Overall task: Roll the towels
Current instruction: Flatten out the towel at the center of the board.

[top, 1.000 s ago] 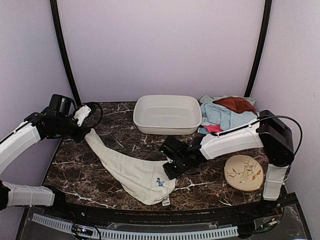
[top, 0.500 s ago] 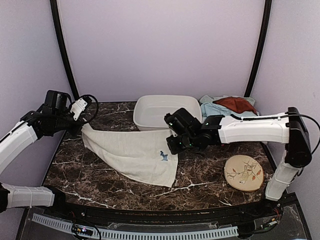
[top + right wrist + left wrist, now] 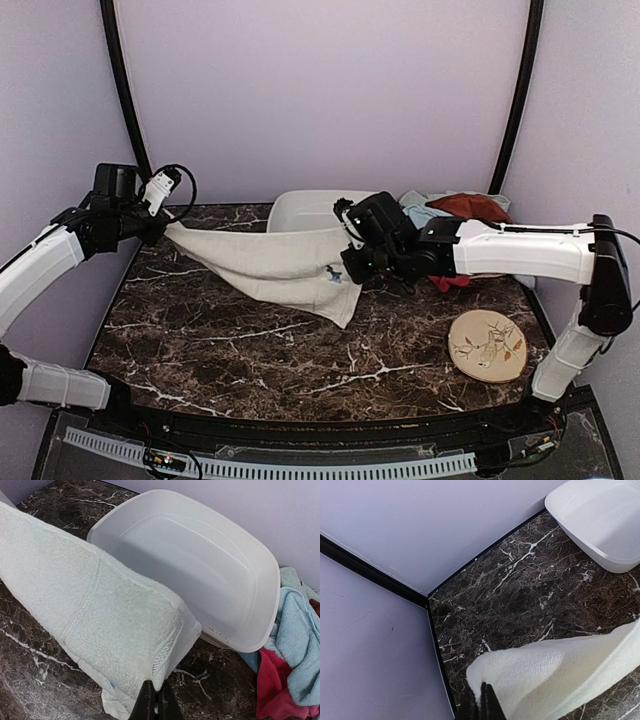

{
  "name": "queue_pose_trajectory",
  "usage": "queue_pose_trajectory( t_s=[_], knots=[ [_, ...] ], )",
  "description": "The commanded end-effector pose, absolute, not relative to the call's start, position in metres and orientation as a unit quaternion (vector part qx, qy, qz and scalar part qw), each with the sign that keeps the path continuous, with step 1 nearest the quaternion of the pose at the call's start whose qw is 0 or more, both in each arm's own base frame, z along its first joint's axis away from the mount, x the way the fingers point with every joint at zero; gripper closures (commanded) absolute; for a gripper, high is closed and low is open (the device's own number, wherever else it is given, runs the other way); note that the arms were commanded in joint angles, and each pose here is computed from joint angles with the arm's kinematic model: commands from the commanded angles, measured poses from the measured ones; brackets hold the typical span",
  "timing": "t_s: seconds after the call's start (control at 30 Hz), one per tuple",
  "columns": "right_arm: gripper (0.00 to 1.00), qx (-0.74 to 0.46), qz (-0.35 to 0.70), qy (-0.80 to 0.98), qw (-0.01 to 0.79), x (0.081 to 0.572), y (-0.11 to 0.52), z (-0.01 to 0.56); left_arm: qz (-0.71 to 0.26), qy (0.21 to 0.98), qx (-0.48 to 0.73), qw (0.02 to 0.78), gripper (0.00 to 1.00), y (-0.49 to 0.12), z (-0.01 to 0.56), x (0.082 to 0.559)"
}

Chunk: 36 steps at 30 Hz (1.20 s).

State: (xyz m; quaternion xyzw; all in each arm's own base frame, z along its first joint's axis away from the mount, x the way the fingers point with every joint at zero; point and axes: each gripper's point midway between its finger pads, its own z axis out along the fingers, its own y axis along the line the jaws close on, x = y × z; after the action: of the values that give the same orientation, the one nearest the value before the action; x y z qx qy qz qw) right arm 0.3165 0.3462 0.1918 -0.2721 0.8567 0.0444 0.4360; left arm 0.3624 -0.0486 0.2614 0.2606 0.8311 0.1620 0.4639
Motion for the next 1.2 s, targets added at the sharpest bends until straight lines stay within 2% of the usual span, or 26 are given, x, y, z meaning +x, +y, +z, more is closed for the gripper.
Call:
queue_pose_trajectory(
  t_s=[0.0, 0.13, 0.4, 0.43, 0.47, 0.53, 0.57, 0.6, 0.67, 0.77, 0.87, 0.97, 1.03, 1.17],
  knots=[
    [1.00, -0.287, 0.066, 0.824, 0.484, 0.305, 0.337, 0.226, 0.173, 0.835, 0.248, 0.460, 1.00, -0.031, 0.248, 0.358],
    [1.00, -0.341, 0.097, 0.813, 0.462, 0.244, 0.345, 0.207, 0.158, 0.847, 0.273, 0.429, 1.00, -0.025, 0.214, 0.327],
    [1.00, -0.442, 0.148, 0.828, 0.313, 0.096, 0.373, 0.109, 0.105, 0.866, 0.360, 0.332, 1.00, -0.029, 0.126, 0.233],
    [0.99, -0.453, 0.148, 0.830, 0.291, 0.083, 0.373, 0.097, 0.101, 0.865, 0.372, 0.322, 0.97, -0.030, 0.119, 0.224],
    [0.90, -0.461, 0.144, 0.833, 0.269, 0.074, 0.372, 0.086, 0.094, 0.865, 0.383, 0.309, 0.92, -0.031, 0.112, 0.215],
    [0.59, -0.472, 0.139, 0.839, 0.234, 0.061, 0.367, 0.073, 0.074, 0.864, 0.409, 0.285, 0.73, -0.034, 0.103, 0.197],
    [0.50, -0.472, 0.140, 0.839, 0.230, 0.060, 0.365, 0.074, 0.067, 0.863, 0.418, 0.276, 0.66, -0.036, 0.102, 0.192],
    [0.41, -0.470, 0.145, 0.840, 0.230, 0.059, 0.363, 0.078, 0.067, 0.862, 0.424, 0.269, 0.63, -0.035, 0.104, 0.188],
    [0.26, -0.463, 0.162, 0.837, 0.244, 0.060, 0.361, 0.098, 0.074, 0.859, 0.430, 0.268, 0.59, -0.034, 0.111, 0.189],
    [0.18, -0.447, 0.213, 0.831, 0.254, 0.062, 0.360, 0.129, 0.085, 0.852, 0.431, 0.285, 0.56, -0.034, 0.131, 0.202],
    [0.19, -0.384, 0.239, 0.852, 0.264, 0.088, 0.350, 0.143, 0.092, 0.846, 0.420, 0.316, 0.56, -0.039, 0.148, 0.230],
    [0.29, -0.312, 0.226, 0.885, 0.260, 0.124, 0.335, 0.133, 0.092, 0.844, 0.418, 0.323, 0.56, -0.044, 0.139, 0.259],
    [0.36, -0.290, 0.206, 0.899, 0.255, 0.140, 0.329, 0.123, 0.080, 0.849, 0.424, 0.306, 0.56, -0.049, 0.125, 0.274],
    [0.40, -0.277, 0.168, 0.918, 0.231, 0.159, 0.326, 0.098, 0.050, 0.858, 0.434, 0.270, 0.55, -0.060, 0.102, 0.305]
  ],
)
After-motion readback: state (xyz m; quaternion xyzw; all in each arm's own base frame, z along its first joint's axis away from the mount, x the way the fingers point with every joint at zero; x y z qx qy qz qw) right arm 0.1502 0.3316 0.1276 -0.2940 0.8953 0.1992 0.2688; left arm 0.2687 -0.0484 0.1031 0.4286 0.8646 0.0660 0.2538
